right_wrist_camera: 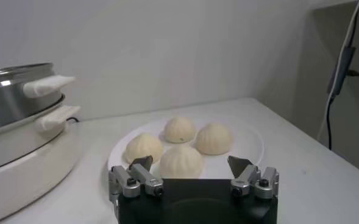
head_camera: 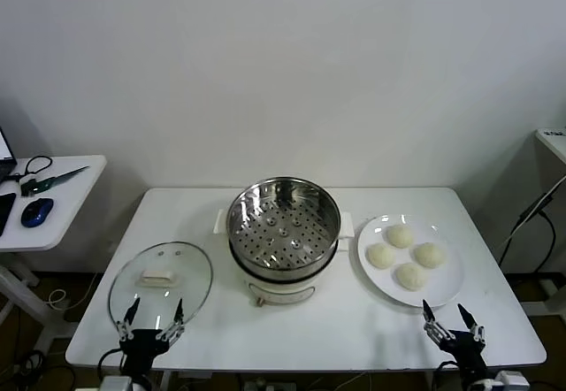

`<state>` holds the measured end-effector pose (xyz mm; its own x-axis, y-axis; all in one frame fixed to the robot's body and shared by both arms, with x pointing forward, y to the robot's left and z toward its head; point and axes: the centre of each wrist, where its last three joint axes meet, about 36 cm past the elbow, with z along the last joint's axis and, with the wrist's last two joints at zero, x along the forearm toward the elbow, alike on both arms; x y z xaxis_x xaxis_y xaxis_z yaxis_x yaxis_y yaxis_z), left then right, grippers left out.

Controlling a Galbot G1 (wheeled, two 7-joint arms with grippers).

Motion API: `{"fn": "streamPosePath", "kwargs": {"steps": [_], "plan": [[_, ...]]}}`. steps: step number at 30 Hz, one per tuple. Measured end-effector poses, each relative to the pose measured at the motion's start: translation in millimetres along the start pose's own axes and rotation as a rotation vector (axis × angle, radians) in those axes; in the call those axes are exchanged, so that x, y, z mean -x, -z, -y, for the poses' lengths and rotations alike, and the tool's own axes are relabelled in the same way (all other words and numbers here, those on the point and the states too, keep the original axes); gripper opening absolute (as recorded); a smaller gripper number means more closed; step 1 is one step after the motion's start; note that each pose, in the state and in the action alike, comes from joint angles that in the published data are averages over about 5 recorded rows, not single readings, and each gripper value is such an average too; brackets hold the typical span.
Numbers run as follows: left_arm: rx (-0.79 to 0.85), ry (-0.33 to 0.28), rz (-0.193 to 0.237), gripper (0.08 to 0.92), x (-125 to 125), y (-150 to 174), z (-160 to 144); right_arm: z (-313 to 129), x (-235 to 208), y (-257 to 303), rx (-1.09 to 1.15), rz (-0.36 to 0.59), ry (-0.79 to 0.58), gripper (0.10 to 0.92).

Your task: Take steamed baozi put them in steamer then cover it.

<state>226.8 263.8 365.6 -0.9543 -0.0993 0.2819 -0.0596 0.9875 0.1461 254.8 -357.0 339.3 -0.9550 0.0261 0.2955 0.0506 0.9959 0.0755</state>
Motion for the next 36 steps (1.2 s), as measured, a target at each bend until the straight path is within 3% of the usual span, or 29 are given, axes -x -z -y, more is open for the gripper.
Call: {"fn": "streamPosePath", "kwargs": {"steps": [5, 10, 19, 28, 36], "plan": [[-0.001, -0.004, 0.005, 0.823, 0.1, 1.2, -0.4, 7.4, 21.3, 18.8, -0.079, -0.001, 0.008, 0.823], [-0.005, -0.008, 0.020, 0.823, 1.5, 3.0, -1.8, 20.1, 69.5, 64.1, -0.232, 0.001, 0.044, 0.823], [-0.013, -0.022, 0.043, 0.823, 0.4, 3.1, 0.0, 33.7, 167.7, 182.4, -0.677, -0.057, 0.308, 0.823], [-0.012, -0.036, 0.060, 0.823, -1.1, 1.8, 1.3, 51.4, 235.9, 271.1, -1.192, -0.258, 0.646, 0.823], [-0.017, -0.045, 0.062, 0.823, -0.4, -2.6, 4.0, 52.5, 288.7, 318.8, -1.431, -0.522, 0.856, 0.823]]}}
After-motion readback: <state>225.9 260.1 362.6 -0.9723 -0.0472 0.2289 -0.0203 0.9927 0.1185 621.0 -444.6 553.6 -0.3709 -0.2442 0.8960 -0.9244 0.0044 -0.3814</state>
